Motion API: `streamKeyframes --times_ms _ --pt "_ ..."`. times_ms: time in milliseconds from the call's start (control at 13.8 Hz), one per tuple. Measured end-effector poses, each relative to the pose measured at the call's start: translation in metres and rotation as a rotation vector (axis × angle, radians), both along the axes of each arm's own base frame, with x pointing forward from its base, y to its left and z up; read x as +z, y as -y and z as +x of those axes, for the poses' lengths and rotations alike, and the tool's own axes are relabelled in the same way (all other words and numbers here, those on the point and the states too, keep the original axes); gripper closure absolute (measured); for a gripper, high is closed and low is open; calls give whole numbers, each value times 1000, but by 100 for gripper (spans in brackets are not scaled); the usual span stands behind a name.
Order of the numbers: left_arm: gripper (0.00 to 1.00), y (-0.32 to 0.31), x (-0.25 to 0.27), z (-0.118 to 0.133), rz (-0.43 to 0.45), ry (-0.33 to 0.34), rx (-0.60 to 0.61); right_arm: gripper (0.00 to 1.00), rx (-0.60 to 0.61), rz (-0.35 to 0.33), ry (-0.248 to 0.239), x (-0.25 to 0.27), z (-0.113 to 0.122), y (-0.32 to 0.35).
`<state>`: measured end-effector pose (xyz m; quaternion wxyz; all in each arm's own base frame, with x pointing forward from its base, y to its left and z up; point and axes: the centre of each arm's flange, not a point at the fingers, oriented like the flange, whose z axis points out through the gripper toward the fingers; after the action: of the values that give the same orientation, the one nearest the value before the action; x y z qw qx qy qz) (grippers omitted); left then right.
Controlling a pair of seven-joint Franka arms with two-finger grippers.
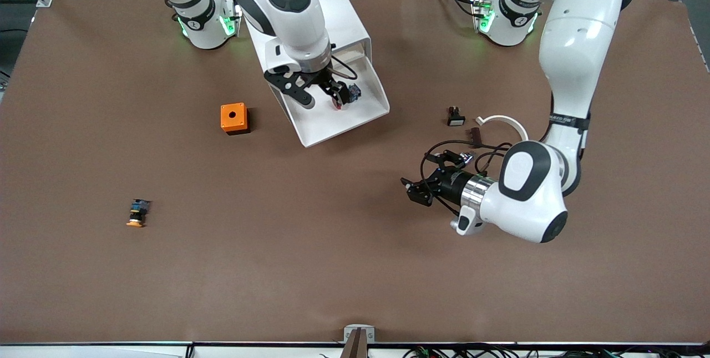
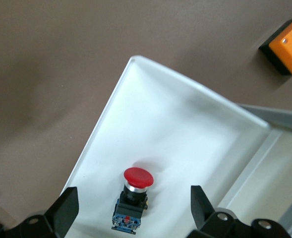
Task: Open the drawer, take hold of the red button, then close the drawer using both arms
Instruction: 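Release the drawer with the left gripper while the right gripper reaches in, then grasp the red push button inside the drawer with the right gripper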
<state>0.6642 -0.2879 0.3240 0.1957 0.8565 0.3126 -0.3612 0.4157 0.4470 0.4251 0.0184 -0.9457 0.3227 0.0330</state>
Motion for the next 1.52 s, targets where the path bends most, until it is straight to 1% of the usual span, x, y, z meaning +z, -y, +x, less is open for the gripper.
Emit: streamKeyframes --times_ms 145,290,363,508,653,726,798,871,944,1016,1089,1161,1234,1306,1452,1524 --pt "1 -2 29 1 66 114 -48 0 -31 -7 -4 -20 -9 -15" --pt "1 4 36 4 137 217 -69 0 -56 -10 -5 -41 -17 -31" --pt "1 10 33 5 166 262 -75 0 -65 -16 -5 -50 -21 -38" --pt "1 22 30 6 187 322 -74 0 -75 -31 -2 -64 -27 -46" --pt "0 28 30 7 187 352 -65 3 -71 -38 -6 -70 -31 -49" --pt "0 28 30 8 186 359 -61 3 -72 -40 -8 -71 -32 -50" --pt "0 27 30 9 187 363 -58 6 -82 -44 -11 -74 -33 -51" --pt "0 27 30 9 187 364 -57 6 -89 -47 -13 -76 -35 -53" --pt "0 27 30 9 187 364 -58 10 -94 -49 -14 -77 -37 -54" --pt "0 30 30 8 188 365 -63 10 -97 -50 -15 -78 -38 -55" --pt "0 34 30 6 194 370 -73 16 -101 -51 -16 -79 -38 -56" --pt "0 39 30 4 206 379 -80 16 -105 -52 -16 -80 -38 -57" --pt "0 42 33 3 218 388 -82 21 -105 -54 -18 -81 -38 -57" --pt "0 45 35 1 224 394 -84 30 -106 -56 -19 -83 -38 -57" --pt "0 49 38 -1 224 399 -90 55 -105 -57 -20 -85 -38 -59" --pt "0 50 38 -2 224 400 -92 56 -103 -56 -19 -85 -39 -60"
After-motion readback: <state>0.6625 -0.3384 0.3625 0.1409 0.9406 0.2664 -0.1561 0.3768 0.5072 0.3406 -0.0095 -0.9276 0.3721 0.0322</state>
